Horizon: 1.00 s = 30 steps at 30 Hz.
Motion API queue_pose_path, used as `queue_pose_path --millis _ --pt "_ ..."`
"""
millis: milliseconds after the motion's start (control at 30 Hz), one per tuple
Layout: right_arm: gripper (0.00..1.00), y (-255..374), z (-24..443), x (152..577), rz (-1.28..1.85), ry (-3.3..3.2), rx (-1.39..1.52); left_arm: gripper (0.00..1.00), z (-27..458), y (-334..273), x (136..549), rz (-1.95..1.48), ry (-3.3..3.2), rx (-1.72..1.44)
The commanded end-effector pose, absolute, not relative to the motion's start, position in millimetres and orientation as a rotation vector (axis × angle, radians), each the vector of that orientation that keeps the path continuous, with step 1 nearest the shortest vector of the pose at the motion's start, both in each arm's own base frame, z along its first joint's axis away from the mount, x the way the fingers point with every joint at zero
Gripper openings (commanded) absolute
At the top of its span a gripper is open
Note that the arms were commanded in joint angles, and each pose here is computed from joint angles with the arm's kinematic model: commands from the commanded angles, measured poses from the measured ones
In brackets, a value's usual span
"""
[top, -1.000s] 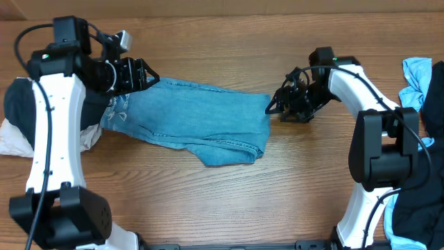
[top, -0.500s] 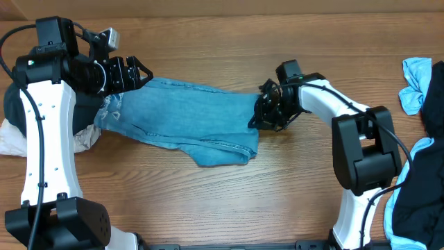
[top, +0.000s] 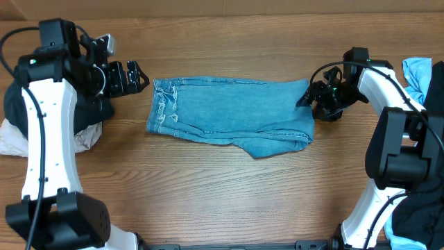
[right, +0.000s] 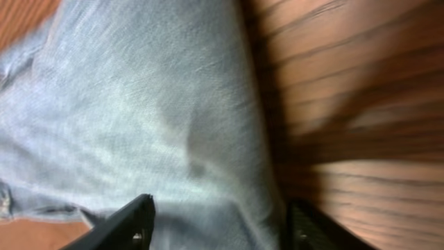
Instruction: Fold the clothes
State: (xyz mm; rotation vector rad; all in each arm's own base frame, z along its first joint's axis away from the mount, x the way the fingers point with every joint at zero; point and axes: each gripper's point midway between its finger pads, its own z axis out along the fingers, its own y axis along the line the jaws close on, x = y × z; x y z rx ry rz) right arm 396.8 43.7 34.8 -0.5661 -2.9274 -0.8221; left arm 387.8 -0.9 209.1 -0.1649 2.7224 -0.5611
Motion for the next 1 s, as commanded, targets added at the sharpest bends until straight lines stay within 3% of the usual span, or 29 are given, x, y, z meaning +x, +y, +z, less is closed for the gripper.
queue_pose_path --millis 0,167,467,867,900,967 --pt "0.69 38.8 61.7 411.1 -0.890 -2.972 -0.559 1.00 148.8 1.5 379.4 -0.592 2.886 -0.226" --pt "0.69 17.0 82.8 409.8 -0.898 -2.978 -0.639 1.00 82.0 0.4 375.0 -0.642 3.016 -0.266" --pt "0.68 15.2 92.3 406.9 -0.902 -2.997 -0.620 1.00 18.3 -25.6 392.8 -0.953 3.013 -0.343" --pt "0.65 16.0 92.1 405.9 -0.901 -2.993 -0.619 1.00 -44.9 -65.8 393.0 -0.692 3.170 -0.286" --pt "0.64 16.0 92.1 405.8 -0.900 -2.992 -0.619 0.92 -48.3 -68.9 391.4 -0.693 3.180 -0.279" --pt "0.64 16.3 92.1 404.7 -0.899 -2.987 -0.620 0.49 -57.3 -73.7 386.9 -0.693 3.206 -0.275"
